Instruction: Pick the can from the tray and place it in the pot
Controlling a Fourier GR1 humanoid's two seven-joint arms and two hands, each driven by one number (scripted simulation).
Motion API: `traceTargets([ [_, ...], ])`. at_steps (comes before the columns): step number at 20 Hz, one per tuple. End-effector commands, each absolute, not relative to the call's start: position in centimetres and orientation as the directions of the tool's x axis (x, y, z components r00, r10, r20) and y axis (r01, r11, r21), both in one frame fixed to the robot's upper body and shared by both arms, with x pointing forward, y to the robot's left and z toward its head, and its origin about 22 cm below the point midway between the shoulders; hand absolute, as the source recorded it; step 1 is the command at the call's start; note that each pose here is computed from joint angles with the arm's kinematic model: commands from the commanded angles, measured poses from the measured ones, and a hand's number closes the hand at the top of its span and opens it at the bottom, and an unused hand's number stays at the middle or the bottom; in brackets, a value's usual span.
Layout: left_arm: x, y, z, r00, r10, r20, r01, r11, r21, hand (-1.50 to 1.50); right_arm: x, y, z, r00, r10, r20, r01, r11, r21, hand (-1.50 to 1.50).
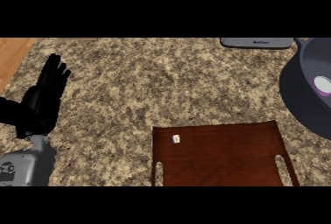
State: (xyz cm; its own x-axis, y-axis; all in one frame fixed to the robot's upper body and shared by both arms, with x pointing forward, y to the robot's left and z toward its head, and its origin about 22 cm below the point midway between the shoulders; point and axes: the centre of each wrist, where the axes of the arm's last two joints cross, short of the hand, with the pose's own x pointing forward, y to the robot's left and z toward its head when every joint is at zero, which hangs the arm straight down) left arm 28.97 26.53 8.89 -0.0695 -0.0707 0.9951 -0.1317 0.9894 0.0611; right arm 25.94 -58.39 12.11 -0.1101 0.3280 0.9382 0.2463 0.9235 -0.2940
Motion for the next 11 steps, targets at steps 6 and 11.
traceTargets([
  [6,28.9,27.1,8.2,-0.045,-0.086,0.995,-0.142,0.987,0.079,0.0,22.5,-60.8,13.4,-0.171,0.284,0.943,0.14,0.955,-0.262,-1.5],
  [11,28.2,27.0,8.2,-0.07,-0.064,0.995,-0.128,0.99,0.055,0.0,22.0,-60.8,12.5,-0.155,0.275,0.949,0.166,0.954,-0.25,-1.5],
])
